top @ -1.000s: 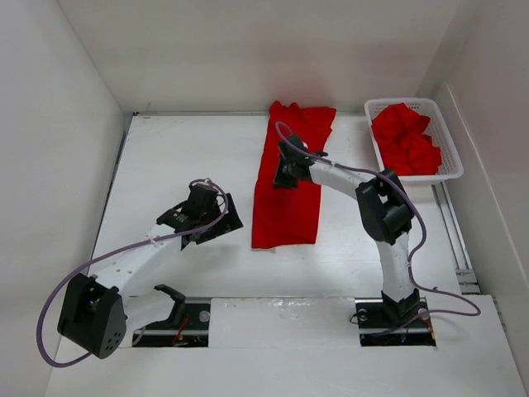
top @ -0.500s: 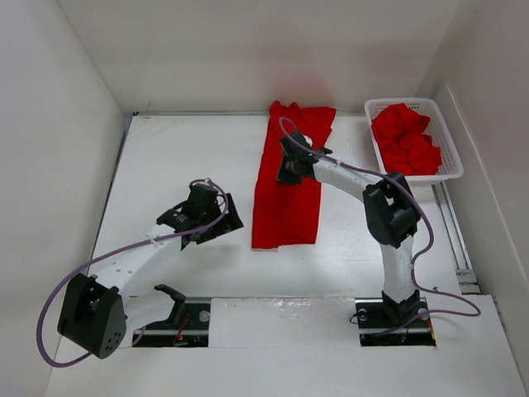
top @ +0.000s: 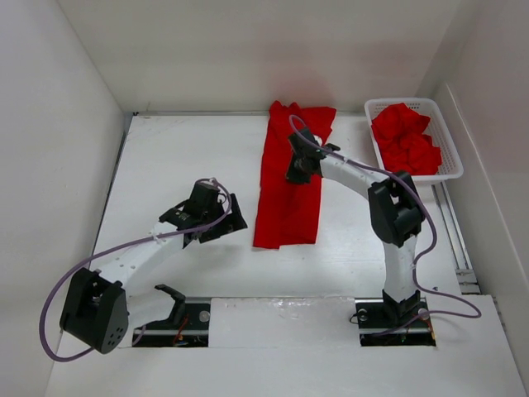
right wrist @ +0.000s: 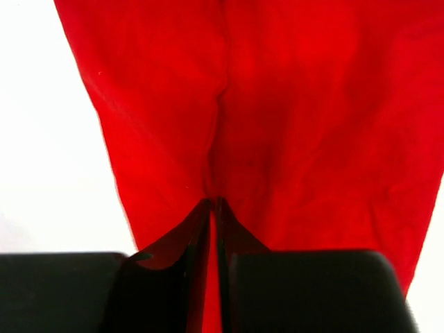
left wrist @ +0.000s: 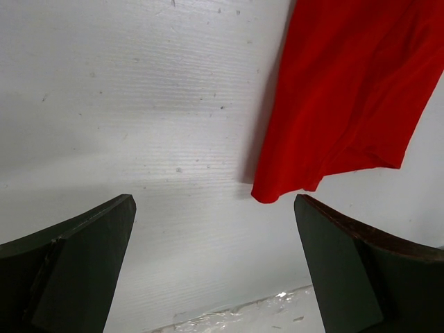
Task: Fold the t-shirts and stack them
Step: Rotate the tshirt 90 degrees, then grab the bottom of the folded rectangular tshirt with both arms
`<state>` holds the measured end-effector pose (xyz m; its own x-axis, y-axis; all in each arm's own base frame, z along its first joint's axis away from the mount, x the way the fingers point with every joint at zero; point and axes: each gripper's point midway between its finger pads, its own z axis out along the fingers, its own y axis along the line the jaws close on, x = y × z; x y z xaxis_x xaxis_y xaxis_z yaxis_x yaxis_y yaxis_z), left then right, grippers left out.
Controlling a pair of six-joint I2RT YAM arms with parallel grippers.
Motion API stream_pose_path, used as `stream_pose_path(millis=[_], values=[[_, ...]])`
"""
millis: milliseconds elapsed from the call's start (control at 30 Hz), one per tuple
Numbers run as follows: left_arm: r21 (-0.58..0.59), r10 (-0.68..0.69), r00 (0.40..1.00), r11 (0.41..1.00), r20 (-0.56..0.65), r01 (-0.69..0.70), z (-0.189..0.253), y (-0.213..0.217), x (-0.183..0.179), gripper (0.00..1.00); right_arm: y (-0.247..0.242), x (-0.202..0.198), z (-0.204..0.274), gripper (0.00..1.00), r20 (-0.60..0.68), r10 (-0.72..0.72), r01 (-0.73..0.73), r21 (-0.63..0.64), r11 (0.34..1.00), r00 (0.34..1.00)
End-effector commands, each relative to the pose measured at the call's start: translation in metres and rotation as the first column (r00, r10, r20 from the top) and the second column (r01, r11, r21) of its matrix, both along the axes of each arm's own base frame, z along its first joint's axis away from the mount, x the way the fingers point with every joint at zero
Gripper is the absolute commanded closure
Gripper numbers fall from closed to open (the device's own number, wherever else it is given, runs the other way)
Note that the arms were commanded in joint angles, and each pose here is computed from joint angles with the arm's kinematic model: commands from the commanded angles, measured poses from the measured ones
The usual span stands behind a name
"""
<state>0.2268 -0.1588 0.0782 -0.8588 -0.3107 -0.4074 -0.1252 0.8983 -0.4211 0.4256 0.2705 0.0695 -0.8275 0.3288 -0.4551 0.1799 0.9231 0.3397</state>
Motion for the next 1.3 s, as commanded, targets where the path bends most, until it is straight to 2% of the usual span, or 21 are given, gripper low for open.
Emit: stream_pose_path(millis=[0, 67, 100, 167, 300, 333, 400, 433, 500, 600, 633, 700, 767, 833, 867, 1067, 1133, 1267], values=[[-0.028, -0.039, 0.999, 0.999, 0.038, 0.040, 0.009, -0.007, 0.006, 0.00, 0.002, 0.006, 0.003, 0.85, 0.003, -0.005, 0.005, -0.006, 1.000, 1.000], [-0.038, -0.044, 0.998, 0.998, 0.043, 0.046, 0.011, -0.011, 0.009, 0.00, 0.003, 0.005, 0.003, 0.72, 0.001, 0.009, -0.009, -0.005, 1.000, 1.000], [-0.034, -0.051, 0.998, 0.998, 0.046, 0.053, 0.011, -0.010, 0.009, 0.00, 0.003, 0.005, 0.003, 0.61, 0.001, 0.009, -0.009, -0.005, 1.000, 1.000], [-0.033, -0.073, 0.996, 0.997, 0.045, 0.074, 0.008, -0.017, 0.008, 0.00, 0.003, 0.006, 0.011, 0.55, 0.014, 0.009, -0.009, 0.002, 1.000, 1.000], [0.049, -0.109, 0.992, 0.993, 0.060, 0.106, 0.004, -0.034, 0.010, 0.00, 0.001, -0.002, 0.034, 0.39, 0.059, 0.017, -0.017, 0.003, 1.000, 0.998], [0.069, -0.110, 0.993, 0.992, 0.052, 0.106, 0.002, -0.037, 0.009, 0.00, -0.001, -0.005, 0.050, 0.24, 0.085, 0.016, -0.017, 0.019, 1.000, 0.996], [0.102, -0.108, 0.993, 0.989, 0.042, 0.104, -0.001, -0.044, 0.014, 0.00, -0.008, -0.018, 0.052, 0.00, 0.093, 0.013, -0.013, 0.004, 1.000, 0.996], [0.109, -0.109, 0.994, 0.988, 0.031, 0.105, -0.005, -0.044, 0.013, 0.00, -0.011, -0.023, 0.070, 0.00, 0.123, 0.000, -0.004, 0.032, 0.999, 0.992], [0.085, -0.115, 0.992, 0.990, 0.051, 0.110, -0.003, -0.050, 0.019, 0.00, -0.025, -0.043, 0.058, 0.00, 0.087, -0.024, 0.022, 0.020, 1.000, 0.996], [0.074, -0.114, 0.991, 0.991, 0.070, 0.109, -0.005, -0.054, 0.023, 0.03, -0.037, -0.064, 0.065, 0.00, 0.102, -0.058, 0.052, 0.061, 0.997, 0.993], [0.068, -0.119, 0.991, 0.991, 0.066, 0.114, -0.005, -0.055, 0.022, 0.05, -0.042, -0.081, 0.047, 0.00, 0.061, -0.053, 0.050, 0.039, 0.998, 0.997], [0.063, -0.118, 0.990, 0.991, 0.074, 0.114, -0.008, -0.057, 0.024, 0.06, -0.045, -0.095, 0.041, 0.00, 0.041, -0.062, 0.060, 0.044, 0.997, 0.997], [0.061, -0.118, 0.990, 0.992, 0.078, 0.114, -0.009, -0.058, 0.026, 0.13, -0.044, -0.120, 0.021, 0.00, -0.018, -0.044, 0.044, 0.015, 0.999, 0.999], [0.069, -0.125, 0.991, 0.990, 0.047, 0.122, -0.022, -0.057, 0.021, 0.17, -0.042, -0.130, 0.011, 0.01, -0.042, -0.064, 0.064, 0.010, 0.998, 0.997], [0.062, -0.131, 0.990, 0.990, 0.043, 0.129, -0.025, -0.057, 0.019, 0.23, -0.043, -0.137, 0.003, 0.04, -0.065, -0.075, 0.076, 0.006, 0.997, 0.995], [0.047, -0.166, 0.986, 0.985, 0.027, 0.165, -0.041, -0.063, 0.012, 0.31, -0.036, -0.159, -0.013, 0.13, -0.120, -0.067, 0.070, 0.022, 0.997, 0.991], [0.042, -0.180, 0.983, 0.983, 0.021, 0.179, -0.043, -0.067, 0.009, 0.38, -0.038, -0.162, -0.015, 0.16, -0.126, -0.076, 0.079, 0.023, 0.997, 0.989], [0.088, -0.208, 0.977, 0.975, 0.039, 0.204, -0.043, -0.078, 0.004, 0.38, -0.046, -0.169, -0.020, 0.19, -0.134, -0.090, 0.092, 0.009, 0.996, 0.987]])
